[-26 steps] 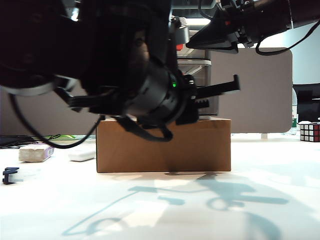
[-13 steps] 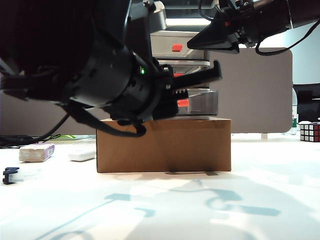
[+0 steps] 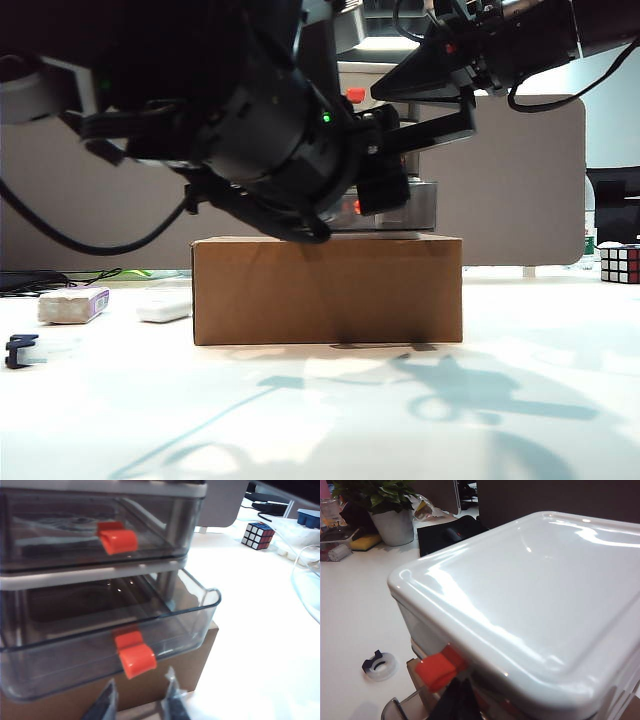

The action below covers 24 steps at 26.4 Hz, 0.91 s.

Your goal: Open the third layer of the drawer on the table, pick up the transparent tape on the table and put it in, and finally close the drawer.

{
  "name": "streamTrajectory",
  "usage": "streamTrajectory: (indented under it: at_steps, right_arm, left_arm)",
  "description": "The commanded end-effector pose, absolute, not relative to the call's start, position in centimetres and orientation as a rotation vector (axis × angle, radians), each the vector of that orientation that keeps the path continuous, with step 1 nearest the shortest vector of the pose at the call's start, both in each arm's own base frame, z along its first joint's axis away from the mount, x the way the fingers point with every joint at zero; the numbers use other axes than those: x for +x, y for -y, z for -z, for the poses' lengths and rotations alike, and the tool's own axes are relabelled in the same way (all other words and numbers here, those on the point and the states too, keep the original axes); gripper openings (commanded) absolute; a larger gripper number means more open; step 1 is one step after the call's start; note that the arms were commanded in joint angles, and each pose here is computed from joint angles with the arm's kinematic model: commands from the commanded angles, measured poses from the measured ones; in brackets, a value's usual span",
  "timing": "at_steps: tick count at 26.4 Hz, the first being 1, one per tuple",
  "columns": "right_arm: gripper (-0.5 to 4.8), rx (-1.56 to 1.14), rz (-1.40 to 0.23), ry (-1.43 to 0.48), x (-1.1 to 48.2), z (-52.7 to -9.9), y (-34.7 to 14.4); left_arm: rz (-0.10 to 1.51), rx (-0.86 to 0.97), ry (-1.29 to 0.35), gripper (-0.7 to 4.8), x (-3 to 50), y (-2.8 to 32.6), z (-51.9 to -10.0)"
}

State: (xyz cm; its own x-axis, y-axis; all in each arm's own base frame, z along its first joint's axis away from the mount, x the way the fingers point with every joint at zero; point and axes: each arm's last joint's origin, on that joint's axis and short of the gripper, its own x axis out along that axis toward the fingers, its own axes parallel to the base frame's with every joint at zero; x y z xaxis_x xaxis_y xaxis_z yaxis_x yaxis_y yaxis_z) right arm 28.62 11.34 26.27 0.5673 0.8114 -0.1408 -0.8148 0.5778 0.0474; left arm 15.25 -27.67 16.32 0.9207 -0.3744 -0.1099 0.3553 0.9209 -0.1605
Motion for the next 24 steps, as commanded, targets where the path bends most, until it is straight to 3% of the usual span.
streamTrajectory:
  at_steps: [1,24]
  right_arm:
    - [-0.05,-0.022,-0.957,-0.146,28.6,-26.5,-11.4]
    - [-0.05,-0.023,-0.973,-0.167,28.4,-26.3,-11.7]
  left_arm:
    - [0.373,-0.138,-0.14,1.31,15.7,28.3,-16.3]
    - [0.328,-0.164,-0.118,1.29,17.5,28.5,-16.5]
